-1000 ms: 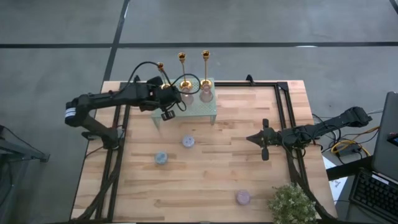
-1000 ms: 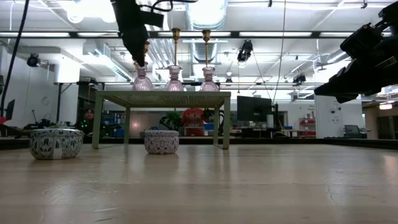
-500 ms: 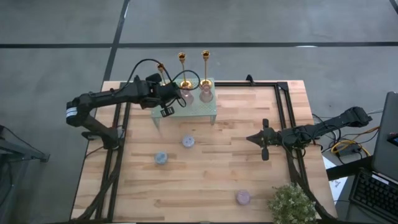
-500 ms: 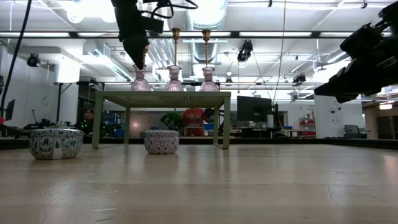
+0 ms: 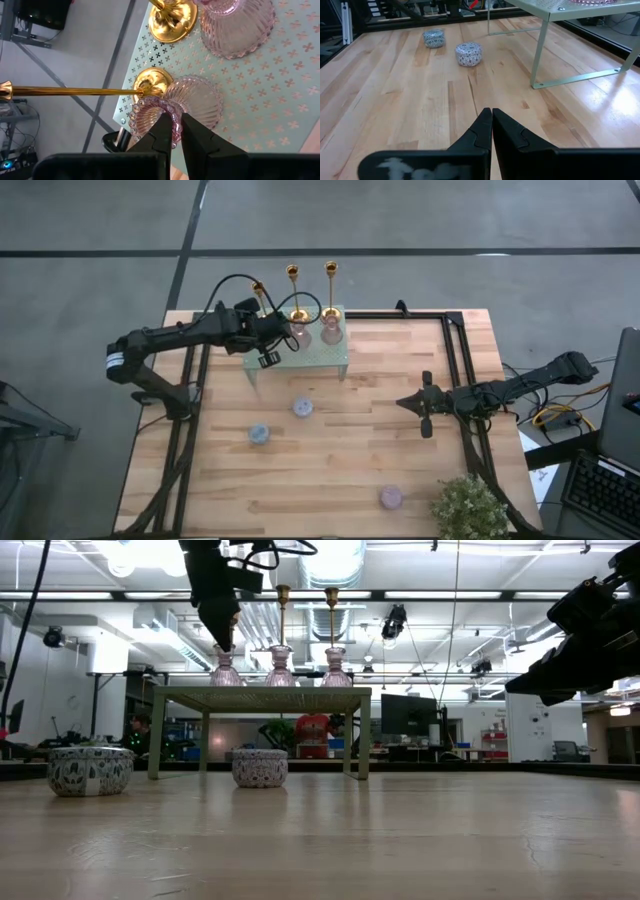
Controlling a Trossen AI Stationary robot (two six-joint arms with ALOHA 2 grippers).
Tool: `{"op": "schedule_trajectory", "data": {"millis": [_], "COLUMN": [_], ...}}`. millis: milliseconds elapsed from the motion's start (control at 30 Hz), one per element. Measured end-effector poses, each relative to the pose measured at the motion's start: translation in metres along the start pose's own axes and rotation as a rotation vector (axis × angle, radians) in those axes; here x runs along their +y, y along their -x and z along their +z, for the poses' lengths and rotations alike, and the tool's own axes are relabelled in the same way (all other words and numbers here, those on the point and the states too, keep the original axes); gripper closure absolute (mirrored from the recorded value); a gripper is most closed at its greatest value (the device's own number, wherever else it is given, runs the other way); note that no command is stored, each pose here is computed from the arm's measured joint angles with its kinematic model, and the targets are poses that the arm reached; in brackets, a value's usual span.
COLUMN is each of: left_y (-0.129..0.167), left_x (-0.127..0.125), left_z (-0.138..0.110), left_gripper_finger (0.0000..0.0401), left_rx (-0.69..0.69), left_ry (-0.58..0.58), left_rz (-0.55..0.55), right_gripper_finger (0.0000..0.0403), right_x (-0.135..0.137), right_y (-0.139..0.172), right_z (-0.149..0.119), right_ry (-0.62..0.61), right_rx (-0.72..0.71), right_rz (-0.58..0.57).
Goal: Pick & Place candle stick holders
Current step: Put the pink glass candle holder on the shelf
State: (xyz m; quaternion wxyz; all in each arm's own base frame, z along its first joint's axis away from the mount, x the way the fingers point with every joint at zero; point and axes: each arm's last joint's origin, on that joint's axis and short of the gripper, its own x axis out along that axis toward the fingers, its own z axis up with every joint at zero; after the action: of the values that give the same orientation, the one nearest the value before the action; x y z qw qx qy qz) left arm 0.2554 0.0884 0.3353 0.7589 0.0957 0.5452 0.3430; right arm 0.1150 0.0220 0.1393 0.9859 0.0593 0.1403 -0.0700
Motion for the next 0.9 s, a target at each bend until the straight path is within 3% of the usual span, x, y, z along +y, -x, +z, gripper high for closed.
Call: {"op": "schedule_trajectory", "data": {"millis": [333, 700, 900], "left_y": [0.0017, 0.0015, 0.0052], "left_x": [0.001, 0.001, 0.003], "left_z": [0.0008, 0.0008, 0.0019], "left_gripper_finger": [0.0366, 0.0294, 0.0282], "left_rx": [-0.004, -0.003, -0.017], "left_ry": [0.019, 0.033, 0.04], "left_rz": [-0.005, -0.002, 0.004], "right_gripper_finger": [0.0394, 0.0394, 0.0394], "right_x": [0.0, 0.0, 0.0], "right_y": [0.0, 0.0, 0.0], "right_z": [0.0, 0.0, 0.0], "right_ry": [0.0, 0.0, 0.0], "right_rx": [0.0, 0.0, 0.0], "right_rz": [0.0, 0.0, 0.0]}}
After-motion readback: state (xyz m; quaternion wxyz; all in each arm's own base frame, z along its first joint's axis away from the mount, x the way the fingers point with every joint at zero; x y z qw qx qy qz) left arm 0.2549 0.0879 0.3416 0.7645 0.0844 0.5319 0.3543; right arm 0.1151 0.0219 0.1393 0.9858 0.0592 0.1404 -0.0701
